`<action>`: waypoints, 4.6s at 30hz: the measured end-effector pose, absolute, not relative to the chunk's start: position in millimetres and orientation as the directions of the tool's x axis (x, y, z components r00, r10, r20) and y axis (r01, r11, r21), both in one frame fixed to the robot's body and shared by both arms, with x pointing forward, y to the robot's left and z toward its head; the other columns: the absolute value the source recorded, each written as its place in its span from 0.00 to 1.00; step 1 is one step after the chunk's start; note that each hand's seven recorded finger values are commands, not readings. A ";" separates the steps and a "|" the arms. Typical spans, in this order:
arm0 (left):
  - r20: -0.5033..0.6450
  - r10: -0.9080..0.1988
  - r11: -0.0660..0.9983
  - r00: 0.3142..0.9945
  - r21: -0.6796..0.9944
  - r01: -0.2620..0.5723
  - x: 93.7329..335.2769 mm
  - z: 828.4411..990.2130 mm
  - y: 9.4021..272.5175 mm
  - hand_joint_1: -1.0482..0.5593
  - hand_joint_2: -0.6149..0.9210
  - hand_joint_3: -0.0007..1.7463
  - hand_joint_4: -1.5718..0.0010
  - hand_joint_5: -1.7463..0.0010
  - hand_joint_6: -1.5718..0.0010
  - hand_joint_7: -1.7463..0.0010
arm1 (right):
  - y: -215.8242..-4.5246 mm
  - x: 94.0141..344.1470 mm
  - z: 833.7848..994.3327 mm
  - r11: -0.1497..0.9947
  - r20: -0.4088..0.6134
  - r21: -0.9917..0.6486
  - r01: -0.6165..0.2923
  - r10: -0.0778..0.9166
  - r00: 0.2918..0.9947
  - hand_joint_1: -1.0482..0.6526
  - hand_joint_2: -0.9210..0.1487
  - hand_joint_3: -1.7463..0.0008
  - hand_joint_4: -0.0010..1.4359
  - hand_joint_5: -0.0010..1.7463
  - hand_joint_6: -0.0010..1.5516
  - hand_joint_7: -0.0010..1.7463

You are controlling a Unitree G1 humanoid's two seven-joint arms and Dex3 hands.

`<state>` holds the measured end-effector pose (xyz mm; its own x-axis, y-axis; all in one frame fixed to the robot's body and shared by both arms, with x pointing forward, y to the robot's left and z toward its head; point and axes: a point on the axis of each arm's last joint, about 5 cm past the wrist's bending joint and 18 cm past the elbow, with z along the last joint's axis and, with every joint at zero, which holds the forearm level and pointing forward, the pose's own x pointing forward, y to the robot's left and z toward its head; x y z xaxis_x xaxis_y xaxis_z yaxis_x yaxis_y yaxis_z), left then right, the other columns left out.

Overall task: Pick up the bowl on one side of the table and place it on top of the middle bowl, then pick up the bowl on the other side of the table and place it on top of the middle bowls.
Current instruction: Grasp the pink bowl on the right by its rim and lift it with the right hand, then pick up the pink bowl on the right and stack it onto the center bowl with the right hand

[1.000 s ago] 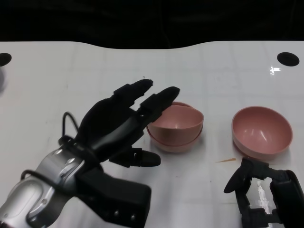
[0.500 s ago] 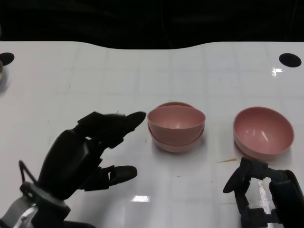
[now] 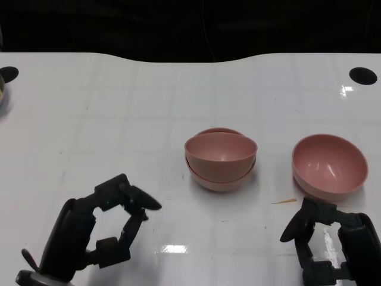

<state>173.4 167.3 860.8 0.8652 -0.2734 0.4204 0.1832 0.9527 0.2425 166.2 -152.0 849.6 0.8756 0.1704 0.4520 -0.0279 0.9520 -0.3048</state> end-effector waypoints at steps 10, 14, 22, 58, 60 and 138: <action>0.359 -0.270 0.955 0.893 0.221 0.199 172.6 851.0 173.4 0.64 0.67 0.83 0.45 0.00 0.52 0.06 | -163.0 170.2 859.3 0.935 0.501 -0.355 0.028 0.164 0.850 0.61 0.49 0.34 0.43 0.79 0.43 0.54; 0.350 -0.270 0.955 0.897 0.217 0.203 173.1 850.5 173.3 0.64 0.67 0.82 0.46 0.00 0.53 0.06 | -172.9 175.8 879.1 0.873 0.482 -0.477 0.099 0.165 0.861 0.53 0.28 0.69 0.30 0.71 0.32 0.40; 0.333 -0.283 0.952 0.900 0.214 0.220 173.5 849.6 172.3 0.63 0.67 0.82 0.47 0.00 0.53 0.06 | -185.1 177.9 908.3 0.669 0.357 -0.724 0.166 0.159 0.921 0.42 0.11 1.00 0.20 0.46 0.28 0.20; 0.329 -0.296 0.945 0.897 0.238 0.224 172.3 848.8 170.1 0.65 0.66 0.82 0.46 0.00 0.52 0.07 | -161.2 249.5 860.0 0.238 0.196 -0.960 0.148 0.195 0.961 0.51 0.05 0.99 0.66 1.00 0.57 0.75; 0.330 -0.296 0.945 0.896 0.237 0.224 172.4 848.8 169.8 0.65 0.66 0.82 0.46 0.00 0.52 0.08 | -159.1 253.0 864.6 0.264 0.243 -0.946 0.185 0.204 0.948 0.53 0.05 0.98 0.66 1.00 0.50 0.93; 0.338 -0.328 0.932 0.882 0.267 0.244 180.7 852.0 163.2 0.66 0.57 0.91 0.42 0.00 0.47 0.09 | -83.5 279.9 908.5 0.440 0.232 -0.893 -0.092 0.626 0.745 0.31 0.00 0.89 0.27 0.08 0.27 0.00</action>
<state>180.7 163.2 852.0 0.8822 -0.3279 0.3378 0.2442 0.9322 0.2672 279.9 -83.5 908.5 0.7446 0.6259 0.2319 -0.0919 0.4403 -0.8931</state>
